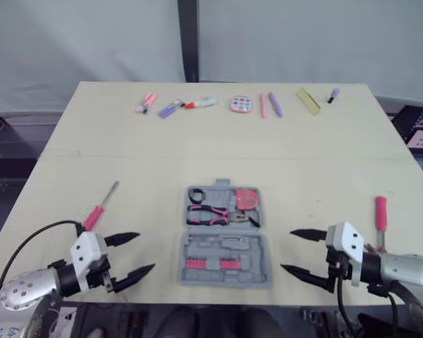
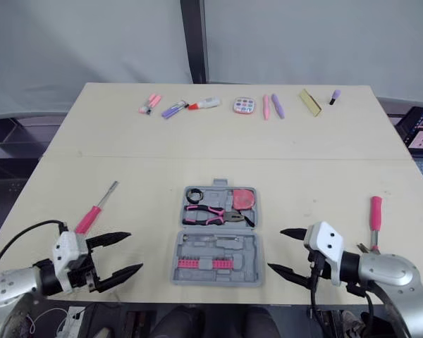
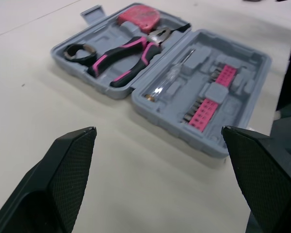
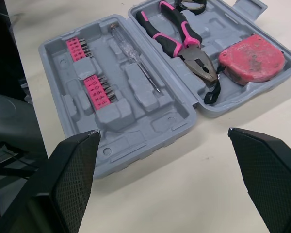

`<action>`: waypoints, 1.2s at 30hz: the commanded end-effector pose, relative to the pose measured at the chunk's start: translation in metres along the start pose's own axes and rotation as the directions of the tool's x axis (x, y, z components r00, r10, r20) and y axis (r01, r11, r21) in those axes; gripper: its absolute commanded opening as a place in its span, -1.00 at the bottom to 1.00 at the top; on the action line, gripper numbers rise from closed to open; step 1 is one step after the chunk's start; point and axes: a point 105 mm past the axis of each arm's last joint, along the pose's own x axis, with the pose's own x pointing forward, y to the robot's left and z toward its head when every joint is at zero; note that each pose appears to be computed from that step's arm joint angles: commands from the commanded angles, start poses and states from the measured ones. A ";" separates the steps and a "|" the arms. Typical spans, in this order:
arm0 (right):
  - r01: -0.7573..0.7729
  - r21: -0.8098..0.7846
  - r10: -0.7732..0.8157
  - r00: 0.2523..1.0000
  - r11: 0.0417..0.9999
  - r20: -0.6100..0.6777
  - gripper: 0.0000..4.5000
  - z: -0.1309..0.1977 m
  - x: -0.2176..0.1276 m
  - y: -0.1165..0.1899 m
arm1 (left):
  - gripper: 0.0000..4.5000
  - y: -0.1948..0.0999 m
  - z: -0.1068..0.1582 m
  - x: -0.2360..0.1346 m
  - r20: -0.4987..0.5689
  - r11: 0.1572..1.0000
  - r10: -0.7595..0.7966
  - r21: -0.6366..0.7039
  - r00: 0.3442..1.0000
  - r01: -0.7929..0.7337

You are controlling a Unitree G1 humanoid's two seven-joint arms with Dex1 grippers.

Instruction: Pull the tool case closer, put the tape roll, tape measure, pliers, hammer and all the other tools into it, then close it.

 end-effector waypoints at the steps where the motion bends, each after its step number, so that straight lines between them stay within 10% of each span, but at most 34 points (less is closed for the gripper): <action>1: 0.133 0.015 -0.133 0.989 0.991 0.058 1.00 0.020 -0.010 -0.020 | 0.97 -0.008 0.014 0.004 0.007 0.992 -0.080 0.100 0.997 0.079; 9: 0.609 0.260 -0.629 0.777 0.749 -0.009 1.00 0.023 -0.069 -0.088 | 0.97 -0.008 0.024 0.013 0.053 0.990 -0.112 0.097 0.992 0.106; 21: 0.813 0.448 -0.804 0.523 0.371 -0.284 1.00 -0.024 -0.123 -0.126 | 0.97 -0.005 0.032 0.021 0.060 0.987 -0.134 0.095 0.989 0.128; 36: 0.828 0.497 -0.704 0.514 0.258 -0.490 1.00 -0.056 -0.144 -0.136 | 0.97 -0.018 0.040 0.023 0.049 0.957 -0.275 0.110 0.960 0.268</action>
